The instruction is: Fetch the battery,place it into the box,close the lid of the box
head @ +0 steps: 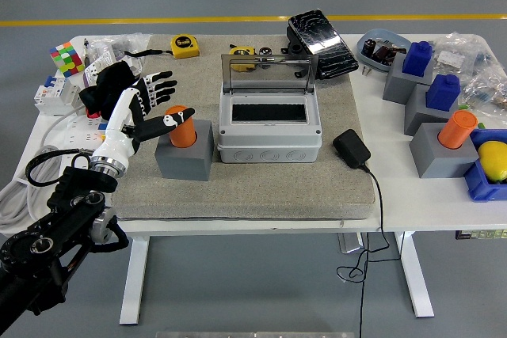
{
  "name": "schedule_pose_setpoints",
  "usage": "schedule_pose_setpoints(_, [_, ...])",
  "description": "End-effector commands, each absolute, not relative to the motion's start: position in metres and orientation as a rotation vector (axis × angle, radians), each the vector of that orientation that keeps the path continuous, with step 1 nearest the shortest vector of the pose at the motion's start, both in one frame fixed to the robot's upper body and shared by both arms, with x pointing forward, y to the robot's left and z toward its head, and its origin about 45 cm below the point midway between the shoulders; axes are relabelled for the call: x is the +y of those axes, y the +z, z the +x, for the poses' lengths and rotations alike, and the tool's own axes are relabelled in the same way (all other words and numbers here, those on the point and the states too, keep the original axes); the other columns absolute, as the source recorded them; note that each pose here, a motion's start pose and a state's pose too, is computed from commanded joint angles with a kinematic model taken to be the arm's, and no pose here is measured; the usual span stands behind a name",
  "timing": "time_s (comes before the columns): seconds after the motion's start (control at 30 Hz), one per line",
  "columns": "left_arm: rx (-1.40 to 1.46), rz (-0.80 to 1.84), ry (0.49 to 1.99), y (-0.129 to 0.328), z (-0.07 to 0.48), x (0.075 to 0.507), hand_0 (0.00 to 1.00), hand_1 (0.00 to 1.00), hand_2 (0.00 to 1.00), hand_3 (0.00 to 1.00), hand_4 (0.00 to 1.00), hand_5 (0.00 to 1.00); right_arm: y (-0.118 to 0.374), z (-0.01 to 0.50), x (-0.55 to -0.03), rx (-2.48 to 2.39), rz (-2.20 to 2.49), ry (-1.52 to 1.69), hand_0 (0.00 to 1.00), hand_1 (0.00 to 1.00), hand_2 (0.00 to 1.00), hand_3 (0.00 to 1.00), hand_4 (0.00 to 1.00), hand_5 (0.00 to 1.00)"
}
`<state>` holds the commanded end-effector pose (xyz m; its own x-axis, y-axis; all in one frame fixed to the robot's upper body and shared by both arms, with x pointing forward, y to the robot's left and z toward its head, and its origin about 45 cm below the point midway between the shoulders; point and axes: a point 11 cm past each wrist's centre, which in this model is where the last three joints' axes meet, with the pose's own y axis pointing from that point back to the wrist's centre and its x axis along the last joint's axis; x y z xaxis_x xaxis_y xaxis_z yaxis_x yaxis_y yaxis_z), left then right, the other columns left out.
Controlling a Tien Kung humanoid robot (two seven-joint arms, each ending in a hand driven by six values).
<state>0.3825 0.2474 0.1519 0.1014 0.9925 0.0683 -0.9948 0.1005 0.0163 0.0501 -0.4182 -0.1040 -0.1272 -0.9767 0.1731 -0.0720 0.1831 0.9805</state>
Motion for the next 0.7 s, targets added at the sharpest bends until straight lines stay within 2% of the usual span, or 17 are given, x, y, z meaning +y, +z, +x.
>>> schedule_pose_setpoints(0.1, [-0.043,0.057,1.469,0.150,0.381,0.246,0.623,0.583,0.571,0.622,0.998,0.002,-0.104,0.048,-0.418,-1.437,1.072,-1.122,0.677,0.722,0.715,0.689,0.998,0.694])
schedule_pose_setpoints(0.13, [-0.041,0.053,1.468,0.148,0.380,0.245,0.603,0.535,0.525,0.554,0.951,0.002,-0.104,0.047,-0.418,-1.434,1.071,-1.122,0.678,0.722,0.715,0.690,0.998,0.693])
schedule_pose_setpoints(0.27, [-0.035,0.051,1.464,0.143,0.377,0.242,0.603,0.535,0.525,0.554,0.951,0.002,-0.105,0.046,-0.417,-1.434,1.071,-1.124,0.678,0.722,0.715,0.690,0.998,0.693])
schedule_pose_setpoints(0.3, [-0.034,0.049,1.462,0.142,0.376,0.242,0.599,0.513,0.511,0.532,0.925,0.002,-0.105,0.046,-0.417,-1.434,1.072,-1.124,0.677,0.721,0.715,0.690,0.998,0.694])
schedule_pose_setpoints(0.7, [-0.046,-0.006,1.496,0.153,0.383,0.242,0.600,0.510,0.510,0.532,0.923,0.002,-0.105,0.046,-0.417,-1.437,1.068,-1.128,0.678,0.722,0.715,0.690,0.998,0.694])
